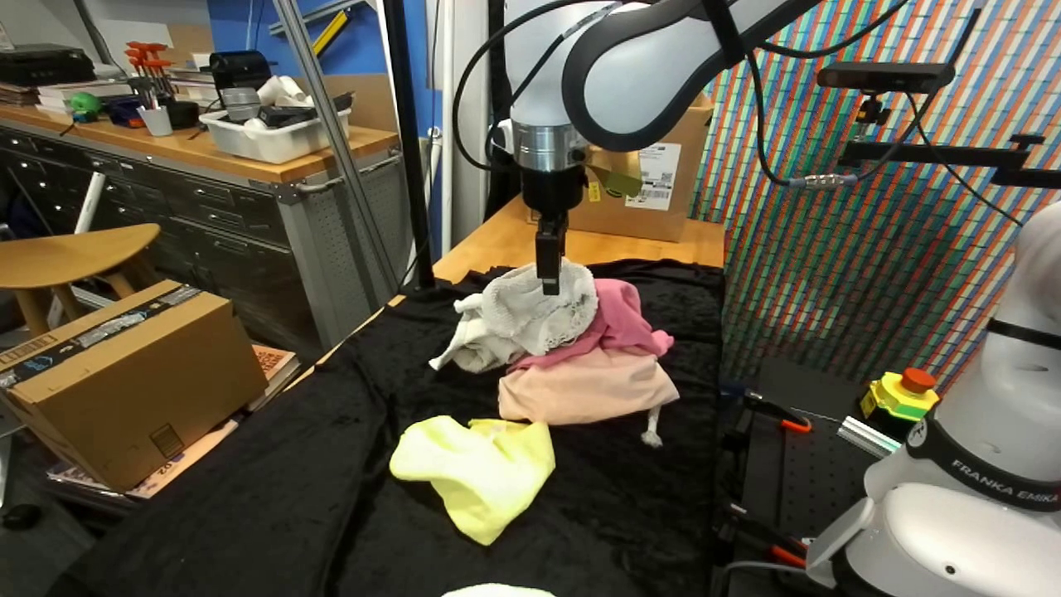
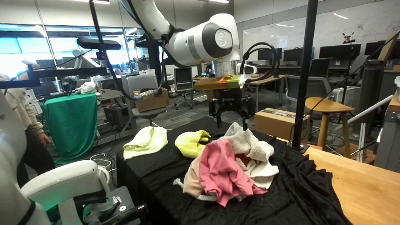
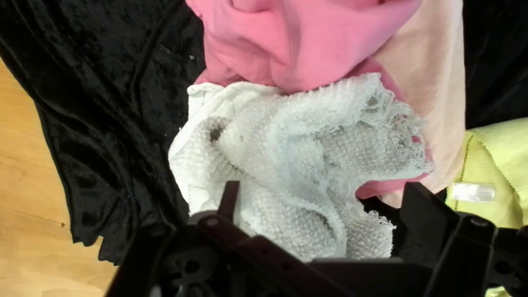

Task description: Put the things on one heap

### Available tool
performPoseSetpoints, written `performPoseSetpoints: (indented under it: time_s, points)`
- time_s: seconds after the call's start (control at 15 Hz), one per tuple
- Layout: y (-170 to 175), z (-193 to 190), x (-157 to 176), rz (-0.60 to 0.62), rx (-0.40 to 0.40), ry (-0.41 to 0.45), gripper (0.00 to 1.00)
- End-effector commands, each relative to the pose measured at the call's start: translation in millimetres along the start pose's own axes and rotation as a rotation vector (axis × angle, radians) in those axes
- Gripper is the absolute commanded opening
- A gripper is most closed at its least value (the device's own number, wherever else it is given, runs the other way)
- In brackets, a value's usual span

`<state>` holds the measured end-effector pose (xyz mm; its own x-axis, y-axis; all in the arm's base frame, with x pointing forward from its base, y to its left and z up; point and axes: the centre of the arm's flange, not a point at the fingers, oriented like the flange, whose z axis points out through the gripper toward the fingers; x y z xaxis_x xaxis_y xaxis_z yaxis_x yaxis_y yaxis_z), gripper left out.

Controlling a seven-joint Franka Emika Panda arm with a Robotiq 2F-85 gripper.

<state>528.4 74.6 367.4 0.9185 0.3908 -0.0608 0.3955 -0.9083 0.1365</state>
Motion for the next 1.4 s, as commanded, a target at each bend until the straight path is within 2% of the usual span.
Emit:
performPoseSetpoints:
  time_s: [0.0, 0.33, 0.8, 1.33]
  points:
    - [-27.1, -2.1, -11.5, -0.072, -0.015, 0.041, 1.0]
    - [-94.7, 2.3, -5.1, -0.137, -0.011, 0.056, 1.0]
    - [-205.7, 26.6, -5.8, -0.181, 0.013, 0.012, 1.0]
    - [-278.5, 54.2, -10.6, -0.18, 0.159, -0.064, 1.0]
